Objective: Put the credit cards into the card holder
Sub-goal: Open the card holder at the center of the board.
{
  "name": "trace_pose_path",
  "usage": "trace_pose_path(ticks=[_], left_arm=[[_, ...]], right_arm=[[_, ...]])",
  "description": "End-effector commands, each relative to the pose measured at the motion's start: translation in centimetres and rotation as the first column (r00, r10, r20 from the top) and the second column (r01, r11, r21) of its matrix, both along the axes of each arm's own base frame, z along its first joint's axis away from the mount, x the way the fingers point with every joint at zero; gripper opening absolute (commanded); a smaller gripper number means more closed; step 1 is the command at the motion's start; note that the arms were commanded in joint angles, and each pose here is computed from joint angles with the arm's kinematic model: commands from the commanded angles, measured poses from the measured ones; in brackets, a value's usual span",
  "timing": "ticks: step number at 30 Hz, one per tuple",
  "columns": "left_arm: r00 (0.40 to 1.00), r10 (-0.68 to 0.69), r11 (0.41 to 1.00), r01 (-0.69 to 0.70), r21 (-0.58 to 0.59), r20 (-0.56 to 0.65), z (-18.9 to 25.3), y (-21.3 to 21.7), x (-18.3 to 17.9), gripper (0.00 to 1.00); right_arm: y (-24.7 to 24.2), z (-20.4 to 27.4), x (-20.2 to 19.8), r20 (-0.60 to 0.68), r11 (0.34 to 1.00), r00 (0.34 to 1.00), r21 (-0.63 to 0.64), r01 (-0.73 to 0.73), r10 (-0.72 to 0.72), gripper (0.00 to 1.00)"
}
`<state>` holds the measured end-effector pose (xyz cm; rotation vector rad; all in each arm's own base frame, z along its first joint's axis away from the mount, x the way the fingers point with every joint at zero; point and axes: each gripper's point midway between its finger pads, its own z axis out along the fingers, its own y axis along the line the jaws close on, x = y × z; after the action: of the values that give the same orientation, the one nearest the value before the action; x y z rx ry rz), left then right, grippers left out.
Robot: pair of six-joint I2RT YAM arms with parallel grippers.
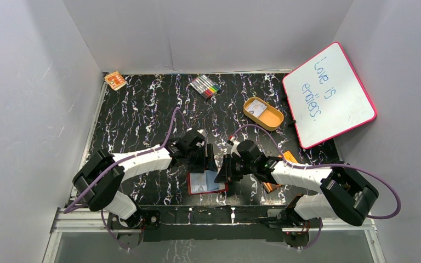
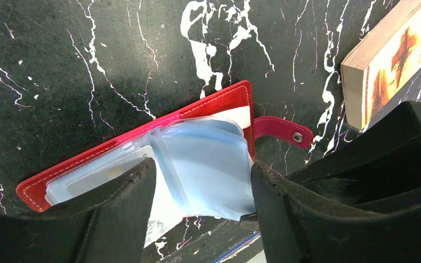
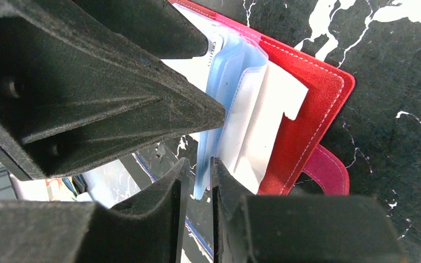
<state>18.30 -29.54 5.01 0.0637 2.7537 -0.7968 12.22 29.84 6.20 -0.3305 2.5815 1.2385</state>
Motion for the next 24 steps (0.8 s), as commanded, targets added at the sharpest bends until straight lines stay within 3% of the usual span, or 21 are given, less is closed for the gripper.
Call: trace_pose_path(ticks=[1, 8, 19, 24], left_arm=[[1.0, -0.02, 1.0, 0.02, 0.003, 0.013, 0.4, -0.2, 0.0, 0.59], [1.0, -0.017, 1.0, 0.017, 0.019, 0.013, -0.2, 0.3, -0.1, 0.4], [1.0, -0.026, 0.999, 0.026, 0.02, 0.007, -0.6, 0.5, -0.4, 0.0], [0.999, -0.028, 1.0, 0.028, -0.005, 0.015, 0.1, 0.3, -0.6, 0.0]], right_arm=[[1.3, 1.9, 0.7, 0.05, 0.998, 0.999, 0.064, -0.022, 0.019, 0.3], [1.6, 2.1, 0.5, 0.047, 0.996, 0.999, 0.084, -0.031, 0.027, 0.34], [1.5, 2.3, 0.4, 0.046, 0.995, 0.999, 0.099, -0.026, 0.021, 0.33], [0.6, 1.5, 0.8, 0.038, 0.998, 0.999, 0.05, 0.033, -0.034, 0.34]])
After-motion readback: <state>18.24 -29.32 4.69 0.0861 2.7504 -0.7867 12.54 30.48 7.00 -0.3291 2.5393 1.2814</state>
